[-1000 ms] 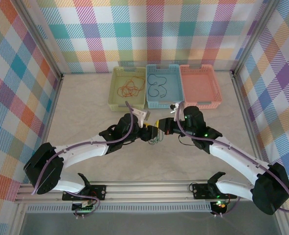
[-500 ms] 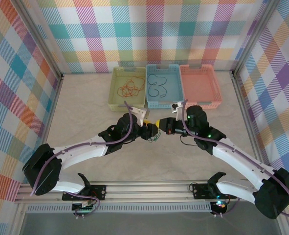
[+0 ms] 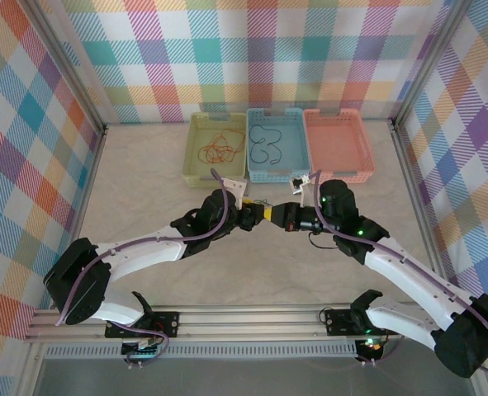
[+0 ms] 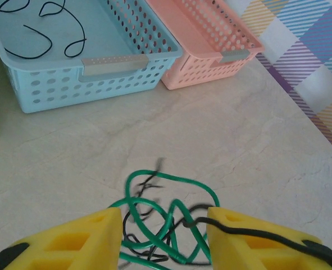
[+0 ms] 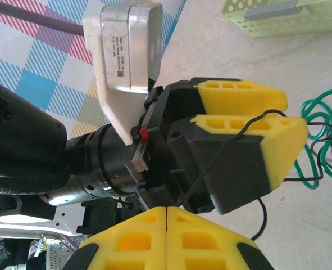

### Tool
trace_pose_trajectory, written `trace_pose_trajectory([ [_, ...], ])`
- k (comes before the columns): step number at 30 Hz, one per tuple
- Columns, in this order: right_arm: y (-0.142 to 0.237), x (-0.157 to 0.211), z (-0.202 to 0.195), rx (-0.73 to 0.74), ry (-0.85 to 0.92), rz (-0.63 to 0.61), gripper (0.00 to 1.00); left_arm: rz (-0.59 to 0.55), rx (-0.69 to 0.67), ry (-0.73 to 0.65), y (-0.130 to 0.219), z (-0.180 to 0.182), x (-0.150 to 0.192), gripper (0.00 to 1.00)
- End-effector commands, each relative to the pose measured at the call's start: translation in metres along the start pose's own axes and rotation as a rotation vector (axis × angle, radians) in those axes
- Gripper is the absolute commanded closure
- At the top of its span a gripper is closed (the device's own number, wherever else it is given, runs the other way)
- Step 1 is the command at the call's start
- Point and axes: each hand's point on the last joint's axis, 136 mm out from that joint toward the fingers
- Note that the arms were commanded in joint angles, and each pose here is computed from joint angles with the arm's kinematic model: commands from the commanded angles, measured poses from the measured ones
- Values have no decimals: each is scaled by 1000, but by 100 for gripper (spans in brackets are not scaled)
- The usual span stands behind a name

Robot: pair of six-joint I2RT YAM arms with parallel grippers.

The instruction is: Untangle the cables

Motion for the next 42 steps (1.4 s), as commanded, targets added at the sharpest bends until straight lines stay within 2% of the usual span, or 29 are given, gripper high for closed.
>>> trace_pose_trajectory([
  [1,10,-7,30,-78,61,7,100,-23,-51,16,-4,3,-11,56],
  [11,17,3,49,-151,96,86,100,-34,-165,65,-9,26,-13,56],
  [18,27,6,60,-180,119,91,100,-25,-196,83,-12,34,-14,56],
  [29,43,6,93,-311,127,103,100,-11,-236,95,-17,44,-15,56],
  [33,47,5,97,-310,141,94,100,-4,-243,95,-17,47,-14,56],
  [42,34,-11,59,-124,150,6,100,13,-228,81,2,45,-12,54],
])
Point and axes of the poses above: each hand's point on the last joint's axis, 136 mm out from that joint toward the fingers, its own y axis back along the fingers, its own z axis along the line the jaws close on, x = y × z, and after that the axes turned 3 degrees about y, right-handed
